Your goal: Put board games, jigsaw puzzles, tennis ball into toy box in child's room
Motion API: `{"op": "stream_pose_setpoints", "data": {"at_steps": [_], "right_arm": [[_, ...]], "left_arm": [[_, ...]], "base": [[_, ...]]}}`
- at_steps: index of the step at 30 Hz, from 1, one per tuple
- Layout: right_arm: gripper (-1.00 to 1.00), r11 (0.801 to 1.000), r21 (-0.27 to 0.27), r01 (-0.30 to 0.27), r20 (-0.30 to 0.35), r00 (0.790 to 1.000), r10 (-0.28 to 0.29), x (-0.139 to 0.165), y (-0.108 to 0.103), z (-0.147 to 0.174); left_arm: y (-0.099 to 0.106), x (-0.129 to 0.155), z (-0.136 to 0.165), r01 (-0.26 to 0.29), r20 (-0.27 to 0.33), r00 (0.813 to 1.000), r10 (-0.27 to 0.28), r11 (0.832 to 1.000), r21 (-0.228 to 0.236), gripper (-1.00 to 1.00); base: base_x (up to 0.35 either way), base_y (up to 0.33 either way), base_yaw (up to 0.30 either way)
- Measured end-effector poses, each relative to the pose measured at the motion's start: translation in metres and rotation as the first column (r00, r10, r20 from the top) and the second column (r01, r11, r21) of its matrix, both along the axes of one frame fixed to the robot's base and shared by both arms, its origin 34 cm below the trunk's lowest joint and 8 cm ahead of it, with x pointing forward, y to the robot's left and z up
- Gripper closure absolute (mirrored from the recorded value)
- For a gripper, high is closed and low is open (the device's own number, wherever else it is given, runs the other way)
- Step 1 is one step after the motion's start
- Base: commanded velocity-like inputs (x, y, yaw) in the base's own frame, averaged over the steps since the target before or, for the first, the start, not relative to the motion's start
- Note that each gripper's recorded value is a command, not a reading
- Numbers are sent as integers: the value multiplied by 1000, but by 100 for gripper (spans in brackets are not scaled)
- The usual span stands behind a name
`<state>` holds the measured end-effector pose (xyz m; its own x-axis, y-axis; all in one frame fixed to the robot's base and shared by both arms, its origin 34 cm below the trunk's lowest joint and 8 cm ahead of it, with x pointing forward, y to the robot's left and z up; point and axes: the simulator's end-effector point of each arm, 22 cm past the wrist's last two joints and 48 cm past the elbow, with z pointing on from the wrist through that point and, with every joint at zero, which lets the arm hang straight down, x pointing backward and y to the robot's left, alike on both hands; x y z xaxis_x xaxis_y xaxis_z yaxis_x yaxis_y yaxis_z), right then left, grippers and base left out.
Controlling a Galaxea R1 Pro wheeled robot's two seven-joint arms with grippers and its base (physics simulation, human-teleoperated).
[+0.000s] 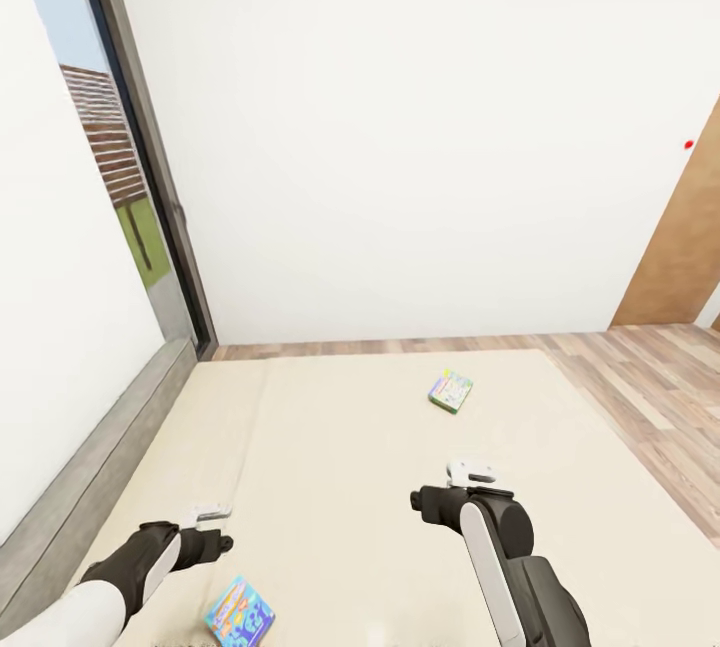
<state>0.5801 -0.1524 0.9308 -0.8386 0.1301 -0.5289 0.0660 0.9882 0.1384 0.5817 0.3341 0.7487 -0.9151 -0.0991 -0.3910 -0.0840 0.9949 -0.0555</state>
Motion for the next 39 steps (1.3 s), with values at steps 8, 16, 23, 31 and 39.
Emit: {"op": "stream_pose_setpoints", "data": {"at_steps": [8,16,23,31,39], "right_arm": [[-100,1000,-1,2,-14,1000,-2,-1,-1,-7],[-100,1000,0,2,-27,1000,-2,-2,0,-13],[-100,1000,0,2,-39,999,-2,-3,0,-18],[-100,1000,0,1,-52,999,-1,-4,0,-24],[-100,1000,1,-1,-63,998,1,-6,1,-29]], "left_arm": [[-18,0,-6,20,-9,1000,-20,1000,-12,-100],[-19,-4,-12,22,-21,1000,-22,1000,-13,-100],[-19,-6,-17,21,-30,999,-21,1000,-15,-100],[-15,-8,-22,16,-35,999,-17,1000,-27,-100],[-16,-11,-21,49,-30,998,-53,991,-123,-100]], "base": [[0,0,0],[0,0,0],[0,0,0],[0,0,0],[0,0,0]]}}
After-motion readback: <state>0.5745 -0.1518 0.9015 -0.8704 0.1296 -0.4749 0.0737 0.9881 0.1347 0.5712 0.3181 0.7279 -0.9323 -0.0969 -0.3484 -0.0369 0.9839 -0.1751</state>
